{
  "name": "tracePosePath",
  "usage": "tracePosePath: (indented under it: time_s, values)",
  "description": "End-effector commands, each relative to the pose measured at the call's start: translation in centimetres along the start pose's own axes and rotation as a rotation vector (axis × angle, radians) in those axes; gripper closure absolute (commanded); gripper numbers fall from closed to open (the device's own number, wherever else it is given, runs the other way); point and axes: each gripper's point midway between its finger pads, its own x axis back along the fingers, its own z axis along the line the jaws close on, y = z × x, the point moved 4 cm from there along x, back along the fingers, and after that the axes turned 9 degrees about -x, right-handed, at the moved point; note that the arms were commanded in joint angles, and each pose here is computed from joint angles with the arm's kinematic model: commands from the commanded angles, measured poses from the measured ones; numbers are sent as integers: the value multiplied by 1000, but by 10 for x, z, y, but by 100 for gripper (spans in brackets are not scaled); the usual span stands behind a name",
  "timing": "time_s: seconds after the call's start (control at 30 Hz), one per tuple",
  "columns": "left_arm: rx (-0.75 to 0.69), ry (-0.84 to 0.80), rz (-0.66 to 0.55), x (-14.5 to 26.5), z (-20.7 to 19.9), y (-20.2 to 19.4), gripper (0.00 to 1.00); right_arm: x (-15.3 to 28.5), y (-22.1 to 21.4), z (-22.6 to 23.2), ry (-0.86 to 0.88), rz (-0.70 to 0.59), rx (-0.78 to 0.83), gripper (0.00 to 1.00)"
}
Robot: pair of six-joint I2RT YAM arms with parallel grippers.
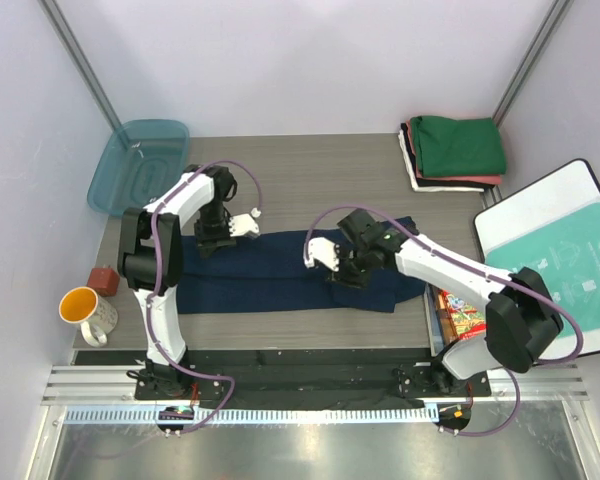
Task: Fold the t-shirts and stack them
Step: Fold the tshirt
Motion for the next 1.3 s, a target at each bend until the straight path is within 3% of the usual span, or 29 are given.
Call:
tracePosePath:
  time_s: [0.0, 0.27, 0.83, 0.93, 0.97, 1.07, 1.27]
  values:
    - [-1, 29, 9, 6, 6, -1, 57, -17, 27, 9, -8, -57, 5, 54]
    - [-5, 43, 0, 2, 0, -2, 57, -30, 45, 7, -6, -73, -45, 53]
    - [-13, 54, -8, -7, 1, -6, 58, -50, 7, 15, -44, 56, -8, 55]
    - [-14, 56, -9, -8, 3, -6, 58, -48, 1, 16, -45, 76, 0, 68]
    - [-13, 57, -11, -8, 4, -7, 58, -48, -1, 16, -46, 82, 4, 81]
    - [-14, 56, -12, -8, 6, -5, 58, -46, 0, 16, -41, 86, 19, 99]
    - [-14, 49, -11, -9, 7, -6, 58, -35, 16, 14, -2, 62, 46, 99]
